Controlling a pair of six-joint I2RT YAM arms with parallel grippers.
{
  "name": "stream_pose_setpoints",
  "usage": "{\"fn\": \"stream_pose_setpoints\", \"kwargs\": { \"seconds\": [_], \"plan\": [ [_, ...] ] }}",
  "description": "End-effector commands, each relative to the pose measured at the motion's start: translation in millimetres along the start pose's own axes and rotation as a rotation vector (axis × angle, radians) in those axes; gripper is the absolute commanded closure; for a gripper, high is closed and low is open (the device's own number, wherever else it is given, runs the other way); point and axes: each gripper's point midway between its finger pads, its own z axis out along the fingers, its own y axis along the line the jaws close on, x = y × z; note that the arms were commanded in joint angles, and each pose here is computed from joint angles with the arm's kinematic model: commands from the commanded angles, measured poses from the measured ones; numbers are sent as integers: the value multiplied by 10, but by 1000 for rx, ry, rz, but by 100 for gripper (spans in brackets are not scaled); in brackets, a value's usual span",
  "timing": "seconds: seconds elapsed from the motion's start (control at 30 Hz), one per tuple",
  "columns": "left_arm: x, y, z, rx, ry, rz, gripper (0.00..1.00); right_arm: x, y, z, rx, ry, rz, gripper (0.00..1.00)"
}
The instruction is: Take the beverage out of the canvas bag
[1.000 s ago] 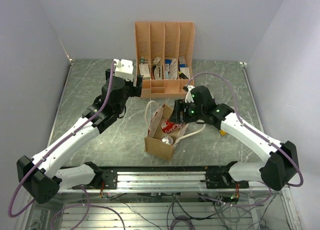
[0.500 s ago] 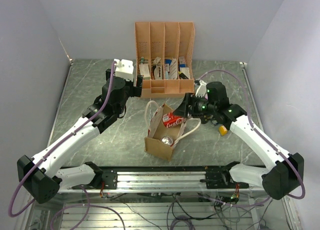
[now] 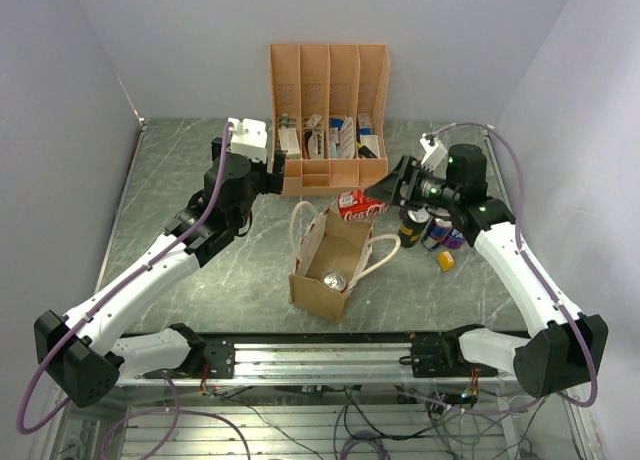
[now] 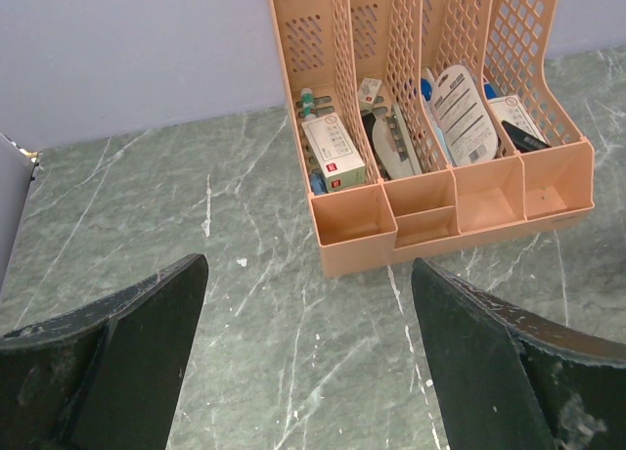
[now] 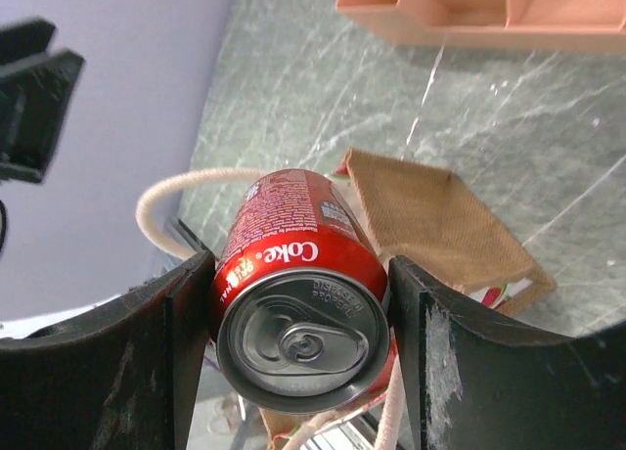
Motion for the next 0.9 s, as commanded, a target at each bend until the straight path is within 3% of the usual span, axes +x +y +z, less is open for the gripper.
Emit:
{"fn": "stream_pose_setpoints", "kwargs": {
  "seconds": [0.0, 0.3, 0.67, 0.87],
  "plan": [
    [-214, -20, -34, 13, -46, -36, 5, -660, 353, -249, -122, -178, -59, 100],
    [-204, -18, -26, 9, -45, -34, 5, -1290, -323, -626, 19, -385, 23, 100],
    [-212, -30, -28, 16, -46, -37, 4, -1622, -1365, -1169, 584, -566, -32, 100],
    [-202, -44, -19, 21, -43, -35, 5, -1624, -1761, -1283, 771, -575, -45, 100]
  ]
}}
